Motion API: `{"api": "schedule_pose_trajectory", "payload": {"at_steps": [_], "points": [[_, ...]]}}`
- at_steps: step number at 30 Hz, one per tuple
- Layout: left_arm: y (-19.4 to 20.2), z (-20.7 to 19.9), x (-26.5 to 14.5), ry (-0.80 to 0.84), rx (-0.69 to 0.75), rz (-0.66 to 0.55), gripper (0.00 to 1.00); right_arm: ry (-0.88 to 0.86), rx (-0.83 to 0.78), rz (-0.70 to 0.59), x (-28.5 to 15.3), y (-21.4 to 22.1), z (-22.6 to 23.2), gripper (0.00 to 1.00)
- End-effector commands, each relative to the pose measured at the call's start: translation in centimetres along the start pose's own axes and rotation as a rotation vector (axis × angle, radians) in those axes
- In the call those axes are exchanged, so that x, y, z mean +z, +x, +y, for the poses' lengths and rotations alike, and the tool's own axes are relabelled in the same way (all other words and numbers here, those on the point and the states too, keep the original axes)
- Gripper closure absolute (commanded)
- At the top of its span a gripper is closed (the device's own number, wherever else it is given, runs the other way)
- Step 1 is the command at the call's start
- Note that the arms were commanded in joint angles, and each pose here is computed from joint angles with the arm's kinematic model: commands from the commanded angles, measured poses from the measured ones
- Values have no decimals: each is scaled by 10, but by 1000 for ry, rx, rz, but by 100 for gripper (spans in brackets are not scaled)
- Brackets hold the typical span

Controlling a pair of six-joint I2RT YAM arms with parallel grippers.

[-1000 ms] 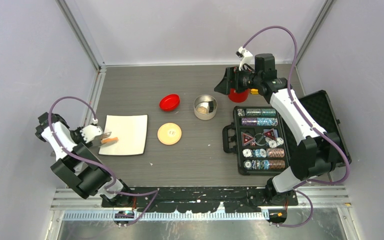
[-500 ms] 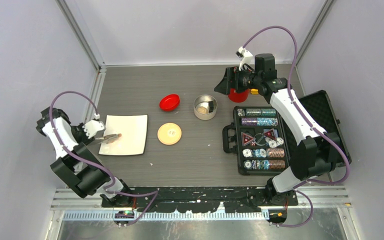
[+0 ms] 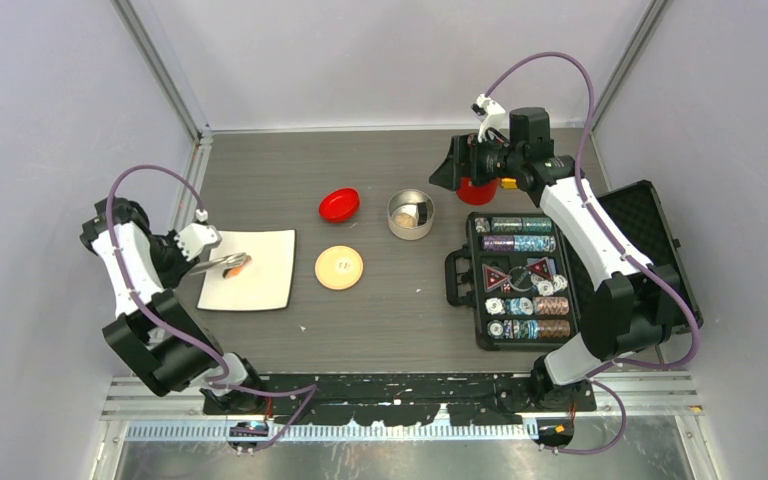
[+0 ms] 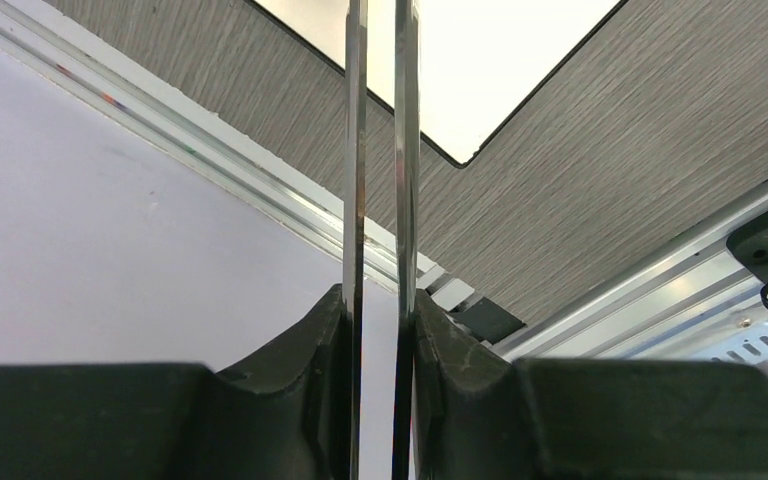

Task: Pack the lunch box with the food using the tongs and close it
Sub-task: Pick up the fake food from the plate.

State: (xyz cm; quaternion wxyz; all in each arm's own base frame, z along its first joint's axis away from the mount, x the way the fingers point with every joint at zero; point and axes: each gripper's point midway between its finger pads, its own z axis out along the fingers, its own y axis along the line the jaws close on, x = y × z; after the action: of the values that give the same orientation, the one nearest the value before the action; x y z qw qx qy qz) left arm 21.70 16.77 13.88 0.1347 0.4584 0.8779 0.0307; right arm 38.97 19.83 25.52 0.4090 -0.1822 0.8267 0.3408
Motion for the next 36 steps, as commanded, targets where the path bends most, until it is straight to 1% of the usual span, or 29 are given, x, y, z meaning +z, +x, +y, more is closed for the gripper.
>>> {"api": "schedule_pose_trajectory", "payload": {"at_steps": [1,4,6,13,15,21,27,32,36], "points": [[-9,3,-12,-20,-22,-25,82,8,-70,-73,-15,-23,8,8],[-20,1,-15,-17,-41,-47,90,11,-71,-76,-17,-24,7,8],[-28,-1,-16,-19,-52,-56,100,11,-71,-79,-17,-24,8,8],[-73,-11,-24,12,-80,-118,100,21,-73,-94,-22,-30,7,8],[-93,-7,-28,3,-123,-148,100,28,-75,-98,-24,-33,5,8],[-180,17,-49,-31,-184,-272,100,54,-73,-133,-32,-47,-2,8],[-275,28,-61,-47,-218,-409,100,89,-8,-211,-50,-73,-18,8],[-363,23,-68,-24,-189,-537,100,153,51,-292,-77,-94,-45,8],[-430,4,-71,26,-147,-629,100,223,113,-366,-104,-109,-74,8]]}}
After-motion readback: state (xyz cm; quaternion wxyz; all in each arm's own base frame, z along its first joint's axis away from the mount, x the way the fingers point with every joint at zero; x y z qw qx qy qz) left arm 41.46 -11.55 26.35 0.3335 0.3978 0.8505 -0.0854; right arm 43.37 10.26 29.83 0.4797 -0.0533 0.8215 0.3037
